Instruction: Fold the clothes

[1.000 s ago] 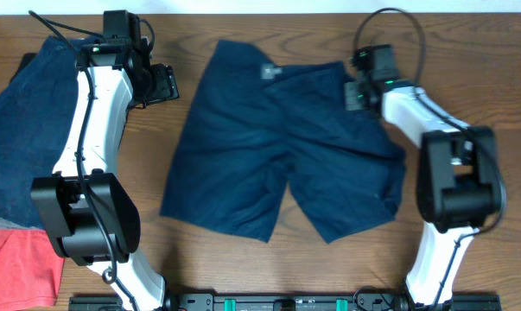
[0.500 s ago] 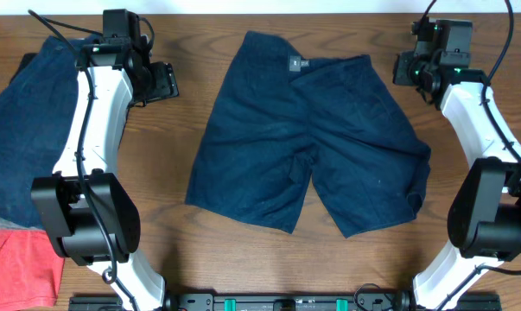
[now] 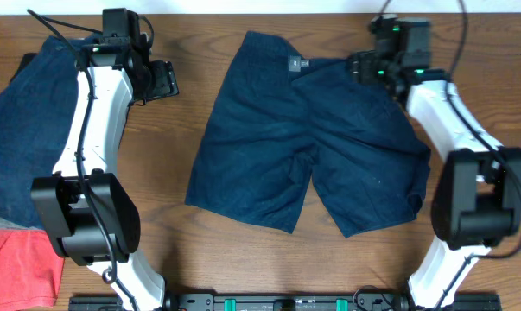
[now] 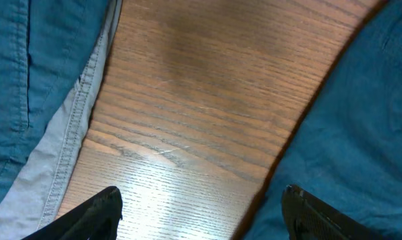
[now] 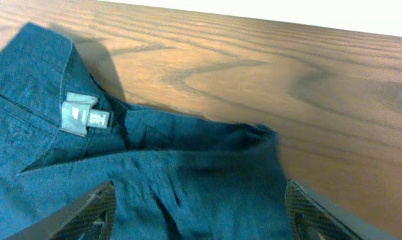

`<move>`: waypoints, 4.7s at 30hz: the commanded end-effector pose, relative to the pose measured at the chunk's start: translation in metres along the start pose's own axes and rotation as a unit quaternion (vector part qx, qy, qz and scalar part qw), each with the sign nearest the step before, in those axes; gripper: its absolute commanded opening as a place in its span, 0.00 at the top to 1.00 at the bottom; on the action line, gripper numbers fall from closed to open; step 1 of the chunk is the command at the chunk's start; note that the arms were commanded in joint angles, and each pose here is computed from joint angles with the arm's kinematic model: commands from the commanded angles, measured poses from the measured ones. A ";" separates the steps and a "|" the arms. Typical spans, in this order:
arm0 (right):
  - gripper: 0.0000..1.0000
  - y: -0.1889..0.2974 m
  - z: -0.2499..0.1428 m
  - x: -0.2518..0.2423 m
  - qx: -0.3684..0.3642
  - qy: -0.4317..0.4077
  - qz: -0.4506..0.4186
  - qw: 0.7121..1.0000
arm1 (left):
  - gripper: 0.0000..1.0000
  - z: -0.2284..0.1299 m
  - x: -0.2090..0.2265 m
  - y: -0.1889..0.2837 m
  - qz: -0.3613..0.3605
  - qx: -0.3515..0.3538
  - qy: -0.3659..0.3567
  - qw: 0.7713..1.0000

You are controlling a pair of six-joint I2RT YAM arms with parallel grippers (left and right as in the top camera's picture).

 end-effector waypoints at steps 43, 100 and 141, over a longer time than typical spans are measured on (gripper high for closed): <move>0.87 0.008 0.056 -0.096 -0.008 -0.122 -0.127 0.984 | 0.22 -0.001 0.002 -0.001 0.005 0.004 -0.001 1.000; 0.26 0.037 0.033 0.010 0.109 -0.060 -0.007 0.992 | 0.48 -0.145 -0.086 -0.095 -0.188 0.245 -0.239 0.921; 0.30 -0.013 0.001 0.039 0.140 -0.036 -0.049 0.988 | 0.30 -0.138 -0.010 -0.020 0.040 0.285 -0.001 0.958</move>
Point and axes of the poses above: each gripper's point midway between its finger pads, its own y axis back along the fingers, its own x axis along the line the jaws close on, z = x × y, the point moved 7 cm from there along y, back along the fingers, and after that the axes turned 7 degrees about -y, right-handed, at the moved point
